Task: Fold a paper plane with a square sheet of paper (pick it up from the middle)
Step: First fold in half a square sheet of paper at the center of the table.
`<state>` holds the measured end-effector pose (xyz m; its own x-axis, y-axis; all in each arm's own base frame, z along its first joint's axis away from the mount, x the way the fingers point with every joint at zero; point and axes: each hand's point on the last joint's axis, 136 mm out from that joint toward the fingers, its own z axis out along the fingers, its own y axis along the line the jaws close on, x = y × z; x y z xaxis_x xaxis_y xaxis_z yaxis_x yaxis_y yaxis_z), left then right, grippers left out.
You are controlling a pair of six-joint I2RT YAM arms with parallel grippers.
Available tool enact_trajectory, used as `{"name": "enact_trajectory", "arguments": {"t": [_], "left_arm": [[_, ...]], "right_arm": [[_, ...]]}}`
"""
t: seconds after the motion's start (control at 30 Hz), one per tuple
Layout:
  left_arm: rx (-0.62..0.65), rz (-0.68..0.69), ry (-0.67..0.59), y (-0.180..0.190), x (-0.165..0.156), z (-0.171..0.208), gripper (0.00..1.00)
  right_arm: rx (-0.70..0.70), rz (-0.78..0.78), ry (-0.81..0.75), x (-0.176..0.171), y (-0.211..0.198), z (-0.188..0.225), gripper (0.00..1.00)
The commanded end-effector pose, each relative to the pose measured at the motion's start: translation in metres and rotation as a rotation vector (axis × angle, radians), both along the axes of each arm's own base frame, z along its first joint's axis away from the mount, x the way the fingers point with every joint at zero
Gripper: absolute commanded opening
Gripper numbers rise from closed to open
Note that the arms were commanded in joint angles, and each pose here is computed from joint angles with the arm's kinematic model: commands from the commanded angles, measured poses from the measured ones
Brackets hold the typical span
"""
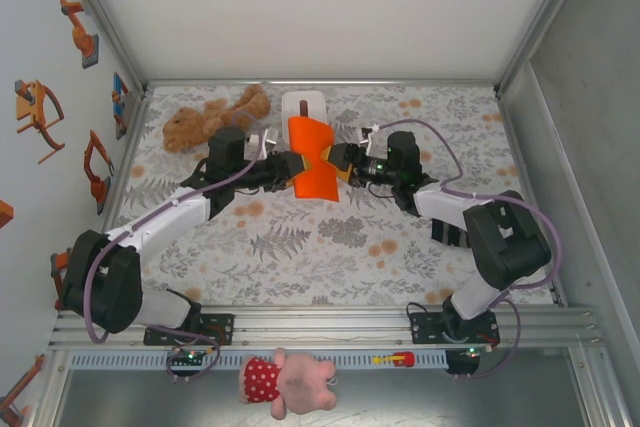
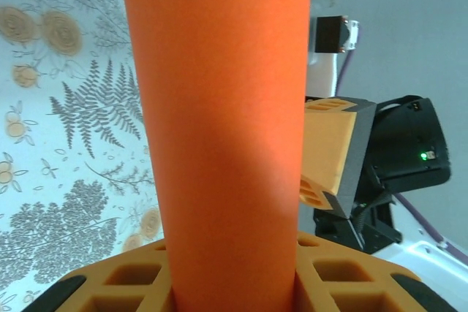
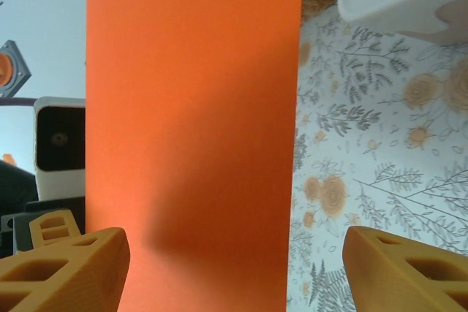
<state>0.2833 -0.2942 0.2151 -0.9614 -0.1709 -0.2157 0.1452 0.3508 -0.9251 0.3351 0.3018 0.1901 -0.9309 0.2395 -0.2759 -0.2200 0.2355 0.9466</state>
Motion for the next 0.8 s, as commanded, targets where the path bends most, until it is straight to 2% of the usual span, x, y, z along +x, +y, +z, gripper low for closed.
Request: {"name": "enact_trajectory", "arguments": {"t": [0.0, 0.33, 0.43, 0.63, 0.7, 0.77], "left_arm": [[-0.060, -0.043, -0.009, -0.007, 0.000, 0.018, 0.34], [0.048, -0.002, 0.046, 0.007, 0.003, -0.014, 0.33], [0.060, 0.000, 0.055, 0.009, 0.003, -0.018, 0.33], [0.082, 0.010, 0.073, 0.013, 0.003, -0.025, 0.33], [0.095, 0.019, 0.080, 0.015, 0.003, -0.029, 0.35], [0.120, 0.033, 0.085, 0.018, 0.004, -0.032, 0.45]], "right_arm": [[0.062, 0.052, -0.055, 0.000, 0.008, 0.024, 0.74], [0.068, 0.013, -0.078, -0.005, -0.010, 0.033, 0.45], [0.062, -0.005, -0.057, -0.002, -0.014, 0.030, 0.27], [0.046, -0.030, -0.025, 0.002, -0.018, 0.023, 0.01], [0.035, -0.033, -0.027, 0.002, -0.018, 0.024, 0.00], [0.001, -0.045, -0.033, 0.003, -0.022, 0.023, 0.00]]}}
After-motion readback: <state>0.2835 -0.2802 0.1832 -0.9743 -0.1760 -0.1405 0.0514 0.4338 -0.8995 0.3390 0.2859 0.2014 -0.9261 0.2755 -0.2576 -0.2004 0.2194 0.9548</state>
